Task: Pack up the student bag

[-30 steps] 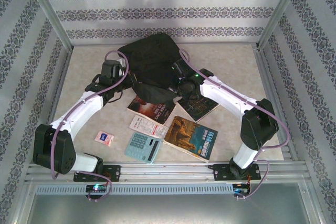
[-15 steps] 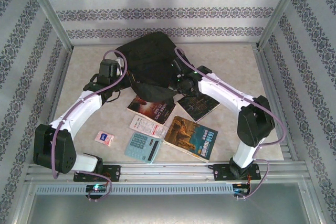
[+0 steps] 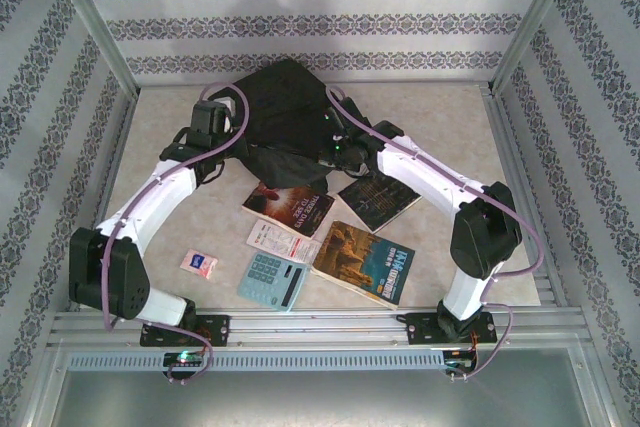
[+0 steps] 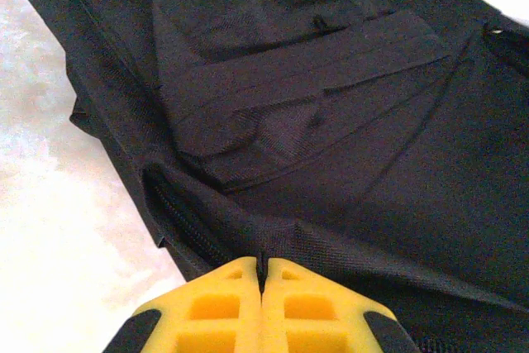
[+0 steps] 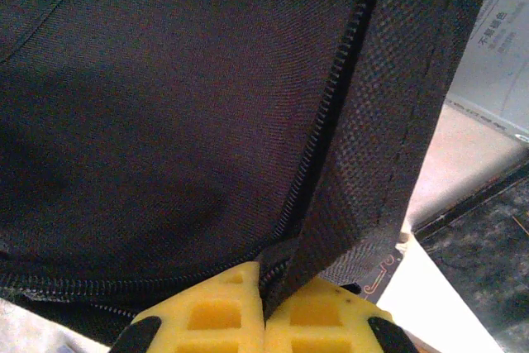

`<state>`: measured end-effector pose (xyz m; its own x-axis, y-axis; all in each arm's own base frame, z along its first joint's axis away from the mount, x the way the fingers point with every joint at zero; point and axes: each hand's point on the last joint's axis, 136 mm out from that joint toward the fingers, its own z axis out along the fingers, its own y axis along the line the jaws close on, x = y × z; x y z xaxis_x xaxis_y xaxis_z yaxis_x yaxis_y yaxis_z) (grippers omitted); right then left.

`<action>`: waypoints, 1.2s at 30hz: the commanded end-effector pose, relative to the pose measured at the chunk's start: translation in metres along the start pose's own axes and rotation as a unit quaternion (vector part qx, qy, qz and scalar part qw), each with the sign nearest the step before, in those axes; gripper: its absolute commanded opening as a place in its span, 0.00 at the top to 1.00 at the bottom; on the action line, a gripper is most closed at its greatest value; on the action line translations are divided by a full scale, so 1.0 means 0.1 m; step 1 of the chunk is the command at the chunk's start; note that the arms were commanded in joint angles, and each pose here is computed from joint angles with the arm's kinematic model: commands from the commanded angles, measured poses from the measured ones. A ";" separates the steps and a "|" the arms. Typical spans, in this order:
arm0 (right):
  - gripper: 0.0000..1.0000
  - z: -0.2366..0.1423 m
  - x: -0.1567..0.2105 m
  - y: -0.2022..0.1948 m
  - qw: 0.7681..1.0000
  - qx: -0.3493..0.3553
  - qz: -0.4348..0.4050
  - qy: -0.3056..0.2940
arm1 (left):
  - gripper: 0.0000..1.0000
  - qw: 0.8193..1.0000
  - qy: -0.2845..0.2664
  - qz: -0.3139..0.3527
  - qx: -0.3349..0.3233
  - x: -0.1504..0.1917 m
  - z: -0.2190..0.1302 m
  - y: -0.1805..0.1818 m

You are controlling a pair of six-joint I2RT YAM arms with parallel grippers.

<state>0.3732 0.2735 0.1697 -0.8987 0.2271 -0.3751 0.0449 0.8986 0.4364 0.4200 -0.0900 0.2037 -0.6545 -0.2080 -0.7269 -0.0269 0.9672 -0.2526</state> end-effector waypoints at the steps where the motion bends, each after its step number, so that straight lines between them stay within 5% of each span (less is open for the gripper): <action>1: 1.00 -0.07 0.04 -0.62 0.992 0.126 -0.013 0.013 | 1.00 0.986 -0.044 0.005 -0.161 -0.25 -0.12 0.72; 5: 1.00 -0.07 0.03 -0.65 0.992 0.124 -0.009 0.015 | 1.00 0.986 -0.045 0.000 -0.159 -0.20 -0.13 0.75; 12: 1.00 0.06 0.15 -0.28 0.997 0.056 -0.036 0.045 | 1.00 0.994 -0.041 -0.072 0.074 -0.17 -0.16 -0.02; 13: 1.00 0.06 0.17 -0.25 0.997 0.054 -0.037 0.045 | 0.96 0.992 -0.037 -0.088 0.086 -0.16 -0.19 -0.06; 15: 1.00 0.07 0.19 -0.21 0.997 0.052 -0.033 0.045 | 0.67 0.988 -0.034 -0.116 0.100 -0.13 -0.27 -0.09; 17: 1.00 0.10 0.24 -0.17 0.997 0.045 -0.030 0.049 | 0.50 0.984 -0.035 -0.140 0.106 -0.09 -0.35 -0.10; 23: 1.00 0.12 0.32 -0.08 0.998 0.030 -0.027 0.051 | 0.27 0.976 -0.020 -0.200 0.080 0.11 -0.53 0.03; 29: 1.00 0.14 0.38 -0.02 0.997 0.033 -0.049 0.051 | 0.25 0.968 0.011 -0.228 0.103 0.32 -0.45 -0.02; 36: 1.00 0.17 0.42 -0.08 0.994 0.049 -0.078 0.054 | 0.35 0.985 0.045 -0.134 0.102 0.33 -0.18 -0.09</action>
<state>0.3452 0.2851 0.1420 -0.9411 0.0912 -0.3255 -0.0281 0.9385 0.3442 0.3762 -0.0978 0.1844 -0.6903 -0.5132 -0.5100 -0.1460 0.7892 -0.5966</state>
